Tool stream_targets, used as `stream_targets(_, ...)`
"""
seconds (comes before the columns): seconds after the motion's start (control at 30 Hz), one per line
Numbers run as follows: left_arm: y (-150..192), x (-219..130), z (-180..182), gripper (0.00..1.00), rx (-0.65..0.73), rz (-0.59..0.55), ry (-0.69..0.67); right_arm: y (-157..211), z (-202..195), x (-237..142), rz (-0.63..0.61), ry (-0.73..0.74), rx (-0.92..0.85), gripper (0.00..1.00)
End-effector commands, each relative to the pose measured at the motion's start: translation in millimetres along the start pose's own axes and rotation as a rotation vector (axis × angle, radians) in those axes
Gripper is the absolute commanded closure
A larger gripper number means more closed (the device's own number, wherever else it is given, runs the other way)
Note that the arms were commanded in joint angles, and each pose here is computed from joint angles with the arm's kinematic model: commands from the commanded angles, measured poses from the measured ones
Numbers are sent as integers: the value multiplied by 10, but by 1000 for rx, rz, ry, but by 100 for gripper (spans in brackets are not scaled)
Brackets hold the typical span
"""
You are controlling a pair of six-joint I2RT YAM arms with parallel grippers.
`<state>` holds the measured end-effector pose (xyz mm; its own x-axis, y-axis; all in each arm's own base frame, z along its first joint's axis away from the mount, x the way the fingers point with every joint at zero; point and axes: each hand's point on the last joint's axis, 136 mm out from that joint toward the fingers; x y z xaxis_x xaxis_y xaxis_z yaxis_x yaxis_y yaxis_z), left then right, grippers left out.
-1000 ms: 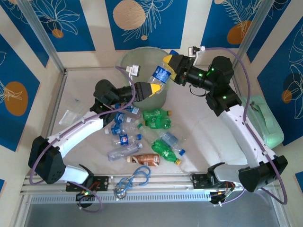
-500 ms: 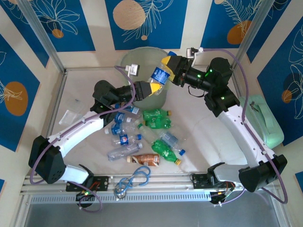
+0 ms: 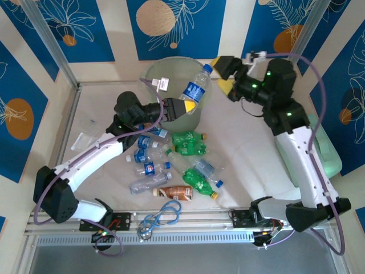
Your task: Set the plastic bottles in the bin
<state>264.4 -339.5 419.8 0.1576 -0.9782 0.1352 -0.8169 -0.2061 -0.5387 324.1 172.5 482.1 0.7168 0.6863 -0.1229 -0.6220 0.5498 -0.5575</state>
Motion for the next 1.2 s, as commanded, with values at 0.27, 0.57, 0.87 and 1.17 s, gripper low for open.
stream_targets(0.27, -892, -617, 822, 50, 173, -190, -774, 643, -1393, -617, 122, 545, 102, 1)
stream_targets(0.57, -1264, -565, 1480, 49, 306, -48, -1057, 1260, -2041, -762, 271, 714, 188, 1)
stream_targets(0.87, -1183, -517, 1951, 40, 252, 39, -1143, 1545, -2414, -729, 365, 797, 238, 0)
stream_targets(1.17, -1197, -434, 1865, 22, 251, 28, -1094, 1859, -2547, -536, 542, 850, 129, 2)
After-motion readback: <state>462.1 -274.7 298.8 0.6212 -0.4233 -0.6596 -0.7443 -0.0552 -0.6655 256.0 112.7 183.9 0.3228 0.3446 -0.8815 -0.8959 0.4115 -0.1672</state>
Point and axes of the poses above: each hand's point on the last joint's axis, 136 mm out from that joint toward the fingers, its own x axis out along the fingers, its own z axis along the line the jaws close on, y = z × x, and after that the axes turned 10 degrees about -x, right-handed
